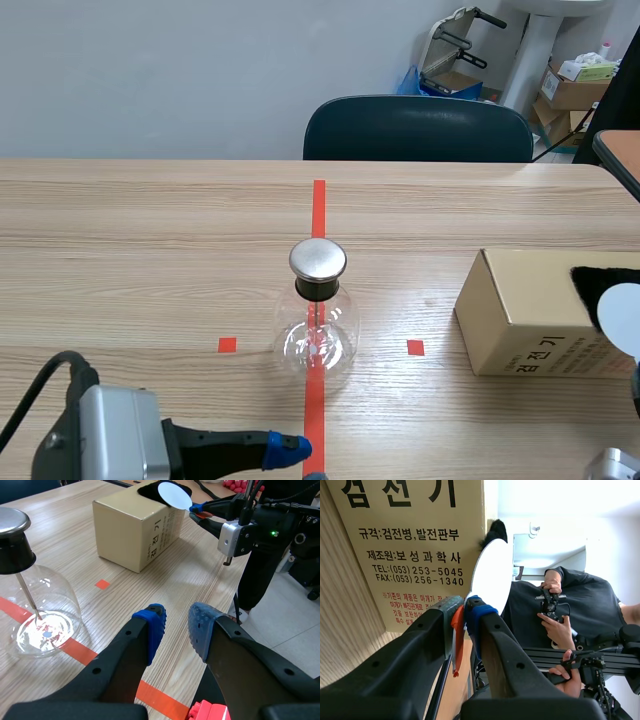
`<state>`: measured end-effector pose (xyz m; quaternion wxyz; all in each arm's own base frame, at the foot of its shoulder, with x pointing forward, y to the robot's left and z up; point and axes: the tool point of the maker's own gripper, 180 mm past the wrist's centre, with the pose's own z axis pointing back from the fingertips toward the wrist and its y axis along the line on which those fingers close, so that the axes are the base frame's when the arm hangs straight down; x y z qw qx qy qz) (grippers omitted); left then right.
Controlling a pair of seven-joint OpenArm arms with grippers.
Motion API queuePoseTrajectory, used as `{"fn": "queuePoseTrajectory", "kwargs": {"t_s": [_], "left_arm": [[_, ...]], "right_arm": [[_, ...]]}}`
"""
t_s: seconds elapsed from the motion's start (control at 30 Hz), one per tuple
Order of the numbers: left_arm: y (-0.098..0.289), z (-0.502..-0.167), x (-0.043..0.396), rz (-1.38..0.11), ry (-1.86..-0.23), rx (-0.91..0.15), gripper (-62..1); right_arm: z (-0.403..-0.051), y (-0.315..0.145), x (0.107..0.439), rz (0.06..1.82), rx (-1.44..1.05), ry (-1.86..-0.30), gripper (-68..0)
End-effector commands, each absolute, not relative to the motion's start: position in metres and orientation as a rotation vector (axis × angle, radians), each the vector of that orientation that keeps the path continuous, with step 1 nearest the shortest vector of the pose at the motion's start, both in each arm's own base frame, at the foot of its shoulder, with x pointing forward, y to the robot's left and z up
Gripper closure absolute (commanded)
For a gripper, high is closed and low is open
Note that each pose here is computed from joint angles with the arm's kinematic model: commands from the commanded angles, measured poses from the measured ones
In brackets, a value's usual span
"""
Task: Do the electroscope experiment
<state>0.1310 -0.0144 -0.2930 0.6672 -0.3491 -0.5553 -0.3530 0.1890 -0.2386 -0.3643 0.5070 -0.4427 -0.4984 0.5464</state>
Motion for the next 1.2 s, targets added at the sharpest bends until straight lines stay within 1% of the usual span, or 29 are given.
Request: {"fn": "queuePoseTrajectory", "kwargs": {"t_s": [0.0,0.07,0.3,0.4,0.47,0.73,0.83,0.93,1.17], "left_arm": [[0.000,-0.273,0.178,-0.738,-1.400,-0.677,-14.7],[0.000,-0.272,0.178,-0.737,-1.407,-0.680,-12.7],[0.000,-0.269,0.177,-0.732,-1.421,-0.688,-12.6],[0.000,-0.264,0.174,-0.715,-1.445,-0.710,-12.5],[0.000,-0.261,0.170,-0.710,-1.463,-0.725,-10.1],[0.000,-0.258,0.165,-0.707,-1.484,-0.738,-9.8],[0.002,-0.257,0.165,-0.703,-1.501,-0.742,-9.7],[0.005,-0.259,0.165,-0.701,-1.508,-0.740,-8.5],[0.012,-0.260,0.164,-0.691,-1.547,-0.744,-8.5]], "right_arm": [[-0.353,-0.242,0.192,1.334,-1.129,-1.217,-0.8],[-0.353,-0.242,0.192,1.334,-1.129,-1.217,-0.8],[-0.353,-0.244,0.192,1.328,-1.135,-1.210,-0.8],[-0.353,-0.244,0.192,1.328,-1.135,-1.210,-0.8],[-0.353,-0.244,0.192,1.327,-1.135,-1.210,-0.8],[-0.352,-0.244,0.193,1.327,-1.137,-1.213,-0.8],[-0.344,-0.247,0.198,1.314,-1.171,-1.214,-0.8],[-0.330,-0.250,0.205,1.297,-1.224,-1.225,-0.8],[-0.297,-0.251,0.222,1.258,-1.329,-1.265,-0.8]]}}
